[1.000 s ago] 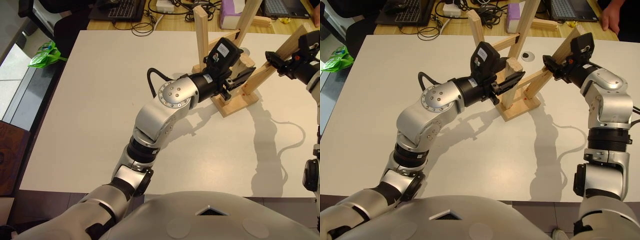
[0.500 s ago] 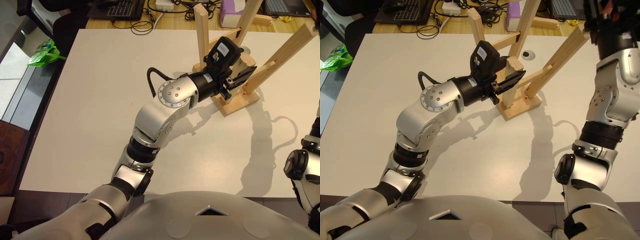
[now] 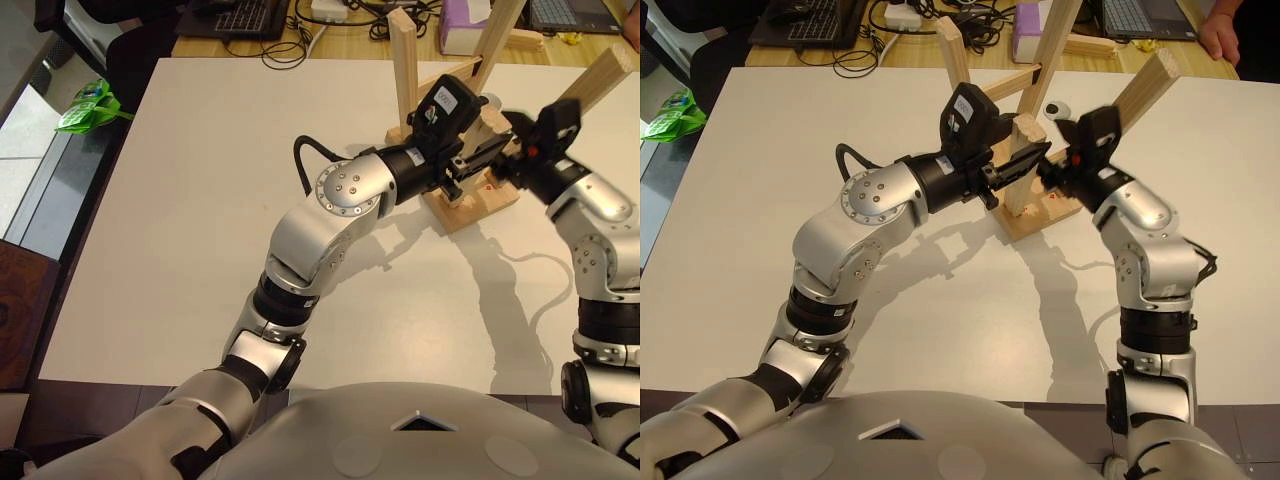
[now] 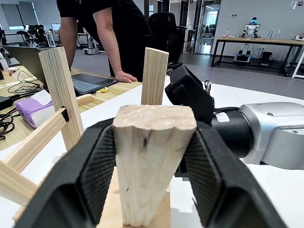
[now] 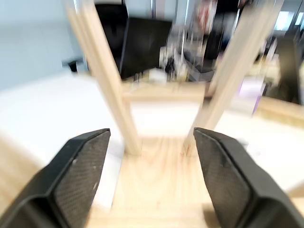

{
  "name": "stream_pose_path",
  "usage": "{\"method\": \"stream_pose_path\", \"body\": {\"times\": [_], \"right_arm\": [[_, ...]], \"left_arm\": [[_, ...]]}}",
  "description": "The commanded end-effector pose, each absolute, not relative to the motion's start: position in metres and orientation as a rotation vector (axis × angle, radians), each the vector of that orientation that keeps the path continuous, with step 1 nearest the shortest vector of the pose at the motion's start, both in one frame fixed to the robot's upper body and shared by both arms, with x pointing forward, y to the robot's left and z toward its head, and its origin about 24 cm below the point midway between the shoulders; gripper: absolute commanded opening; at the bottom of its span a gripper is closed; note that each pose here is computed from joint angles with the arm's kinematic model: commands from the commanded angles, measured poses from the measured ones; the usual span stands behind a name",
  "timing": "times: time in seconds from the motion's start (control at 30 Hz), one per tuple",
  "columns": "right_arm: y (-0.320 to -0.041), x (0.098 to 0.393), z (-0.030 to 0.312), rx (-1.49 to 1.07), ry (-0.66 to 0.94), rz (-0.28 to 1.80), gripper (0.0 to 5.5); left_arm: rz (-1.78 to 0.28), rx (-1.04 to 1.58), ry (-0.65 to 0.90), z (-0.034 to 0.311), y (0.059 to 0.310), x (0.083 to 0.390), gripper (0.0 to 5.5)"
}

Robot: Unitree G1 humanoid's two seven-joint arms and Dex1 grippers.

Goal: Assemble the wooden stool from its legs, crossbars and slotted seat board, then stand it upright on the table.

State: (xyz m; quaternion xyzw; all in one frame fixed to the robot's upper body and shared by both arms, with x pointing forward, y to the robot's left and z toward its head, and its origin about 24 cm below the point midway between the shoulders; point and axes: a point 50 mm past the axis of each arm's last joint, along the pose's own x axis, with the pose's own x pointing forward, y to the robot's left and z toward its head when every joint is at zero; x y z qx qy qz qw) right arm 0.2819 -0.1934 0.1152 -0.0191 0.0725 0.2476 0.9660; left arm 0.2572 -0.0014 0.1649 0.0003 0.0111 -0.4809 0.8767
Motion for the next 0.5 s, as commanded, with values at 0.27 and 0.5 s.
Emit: {"method": "stream_pose_path", "body": {"times": [0.27, 0.5], "right_arm": [[-0.218, 0.304, 0.184, 0.015, -0.218, 0.299, 3.24], [-0.222, 0.307, 0.166, -0.091, -0.083, 0.301, 3.24]], "left_arm": [[-1.002, -0.002, 0.082, 0.155, 0.000, 0.257, 2.13], [-1.010, 0.005, 0.082, 0.156, 0.001, 0.257, 2.13]]}}
